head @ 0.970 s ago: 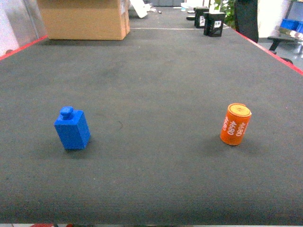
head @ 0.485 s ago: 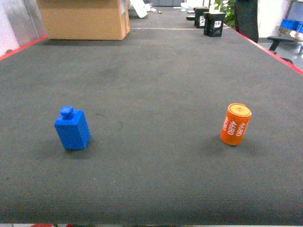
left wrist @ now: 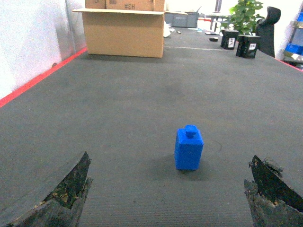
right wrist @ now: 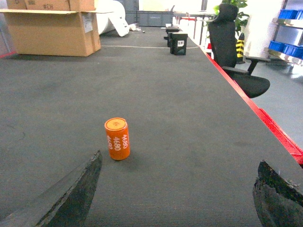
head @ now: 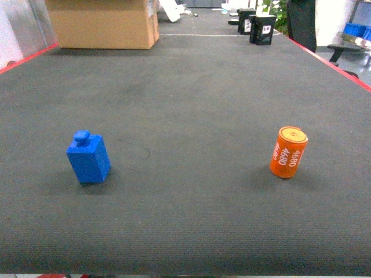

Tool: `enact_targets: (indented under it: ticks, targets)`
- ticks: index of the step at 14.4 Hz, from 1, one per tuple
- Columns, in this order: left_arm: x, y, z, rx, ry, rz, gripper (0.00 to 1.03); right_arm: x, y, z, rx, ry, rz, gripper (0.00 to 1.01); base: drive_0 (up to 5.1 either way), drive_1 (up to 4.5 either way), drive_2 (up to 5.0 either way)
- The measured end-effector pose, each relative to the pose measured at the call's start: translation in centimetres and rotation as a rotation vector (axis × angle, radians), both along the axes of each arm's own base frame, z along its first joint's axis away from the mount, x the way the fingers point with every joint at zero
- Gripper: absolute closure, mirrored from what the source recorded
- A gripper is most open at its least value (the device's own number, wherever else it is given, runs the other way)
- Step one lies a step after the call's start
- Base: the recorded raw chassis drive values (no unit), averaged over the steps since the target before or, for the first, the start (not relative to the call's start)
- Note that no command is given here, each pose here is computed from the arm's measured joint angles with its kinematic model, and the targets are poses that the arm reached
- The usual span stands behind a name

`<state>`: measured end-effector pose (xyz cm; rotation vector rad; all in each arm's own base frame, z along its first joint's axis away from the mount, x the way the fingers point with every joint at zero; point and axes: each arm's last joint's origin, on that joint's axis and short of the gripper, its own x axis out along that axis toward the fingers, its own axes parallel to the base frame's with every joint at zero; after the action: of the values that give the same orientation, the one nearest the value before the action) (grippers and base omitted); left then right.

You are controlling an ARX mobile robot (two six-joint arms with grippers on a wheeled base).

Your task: Sort blue parts and orange caps into right shelf containers

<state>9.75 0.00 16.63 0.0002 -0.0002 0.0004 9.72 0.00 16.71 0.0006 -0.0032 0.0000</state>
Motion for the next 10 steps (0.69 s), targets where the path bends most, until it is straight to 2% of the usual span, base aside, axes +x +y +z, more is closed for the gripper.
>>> enact_targets:
  ticks: [9, 10]
  targets:
    - [0.00, 0.00, 0.00, 0.000, 0.000, 0.000, 0.05, 0.00, 0.00, 0.00, 0.000, 0.000, 0.000, 0.03, 0.0, 0.00, 0.0]
    - [0.01, -0.03, -0.16, -0.005, 0.034, 0.026, 0.05, 0.04, 0.02, -0.23, 0.006, 0.039, -0.041, 0.03, 0.0, 0.00, 0.0]
